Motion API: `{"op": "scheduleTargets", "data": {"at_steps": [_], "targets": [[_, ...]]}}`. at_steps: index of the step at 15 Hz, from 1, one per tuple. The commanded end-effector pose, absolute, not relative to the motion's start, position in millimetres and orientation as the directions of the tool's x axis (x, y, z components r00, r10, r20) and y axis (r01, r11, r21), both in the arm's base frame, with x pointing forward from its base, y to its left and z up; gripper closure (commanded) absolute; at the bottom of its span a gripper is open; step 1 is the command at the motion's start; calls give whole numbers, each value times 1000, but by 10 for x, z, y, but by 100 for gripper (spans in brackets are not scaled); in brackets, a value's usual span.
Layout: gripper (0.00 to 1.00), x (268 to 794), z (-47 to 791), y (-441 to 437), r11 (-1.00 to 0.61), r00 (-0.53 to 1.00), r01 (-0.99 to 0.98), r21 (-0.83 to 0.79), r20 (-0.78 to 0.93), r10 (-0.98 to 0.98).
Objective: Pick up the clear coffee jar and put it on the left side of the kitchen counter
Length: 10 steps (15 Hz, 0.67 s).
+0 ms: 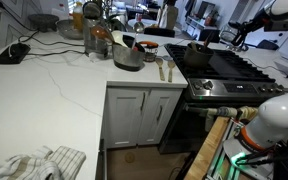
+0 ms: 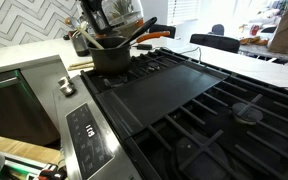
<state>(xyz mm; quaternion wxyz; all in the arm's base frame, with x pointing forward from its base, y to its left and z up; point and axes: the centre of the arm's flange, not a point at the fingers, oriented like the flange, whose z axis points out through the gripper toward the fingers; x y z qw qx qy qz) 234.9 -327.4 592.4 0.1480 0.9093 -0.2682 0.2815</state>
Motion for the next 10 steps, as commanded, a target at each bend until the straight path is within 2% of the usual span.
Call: {"op": "scheduleTargets", "data": {"at_steps": [1, 7, 8, 10], "targets": [[70, 2353, 5934, -3263, -816, 700, -565, 120, 593, -398], [70, 2362, 5927, -3257, -820, 704, -560, 122, 591, -393], [93, 2362, 5927, -3257, -820, 704, -560, 123, 591, -392], [93, 2529, 6161, -3159, -857, 707, -503, 113, 623, -333]]}}
